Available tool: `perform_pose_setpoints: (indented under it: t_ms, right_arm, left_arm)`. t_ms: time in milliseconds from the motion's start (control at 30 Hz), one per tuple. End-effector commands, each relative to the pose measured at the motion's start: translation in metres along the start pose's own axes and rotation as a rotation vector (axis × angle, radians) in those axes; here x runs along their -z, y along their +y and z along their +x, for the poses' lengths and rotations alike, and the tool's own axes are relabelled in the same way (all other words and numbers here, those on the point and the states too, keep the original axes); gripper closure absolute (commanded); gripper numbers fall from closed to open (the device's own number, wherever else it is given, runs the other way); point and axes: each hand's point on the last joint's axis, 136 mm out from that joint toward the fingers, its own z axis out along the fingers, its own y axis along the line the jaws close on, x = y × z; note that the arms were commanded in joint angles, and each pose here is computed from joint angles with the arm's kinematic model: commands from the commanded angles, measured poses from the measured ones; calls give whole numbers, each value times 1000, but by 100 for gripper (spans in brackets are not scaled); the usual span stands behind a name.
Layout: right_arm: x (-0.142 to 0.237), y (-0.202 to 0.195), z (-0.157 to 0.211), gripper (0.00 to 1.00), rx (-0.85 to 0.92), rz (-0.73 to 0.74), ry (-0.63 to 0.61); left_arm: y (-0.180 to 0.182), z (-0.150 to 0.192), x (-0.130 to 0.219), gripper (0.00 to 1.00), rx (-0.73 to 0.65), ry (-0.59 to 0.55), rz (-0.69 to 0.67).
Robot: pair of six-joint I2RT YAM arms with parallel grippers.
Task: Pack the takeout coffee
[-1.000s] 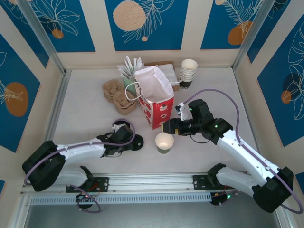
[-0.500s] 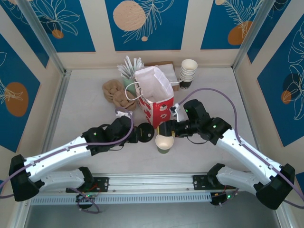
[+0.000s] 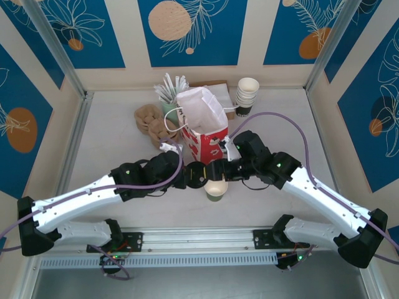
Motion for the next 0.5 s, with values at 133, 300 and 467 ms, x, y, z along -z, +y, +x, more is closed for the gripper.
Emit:
perform_pose_setpoints:
  t_ms: [133,300,467]
  right_arm:
    - [-1,2,-3,55,-4,22,6]
    - [-5,7,-1,72,9,4,32]
    - [-2,7,-2,87,5,10,25]
  left_arm:
    - [-11,-8,7,81,-37,-15,8]
    - [-19,-9,11,80,-53,-10,23]
    - [-25,-11,14,76,-60,-19,56]
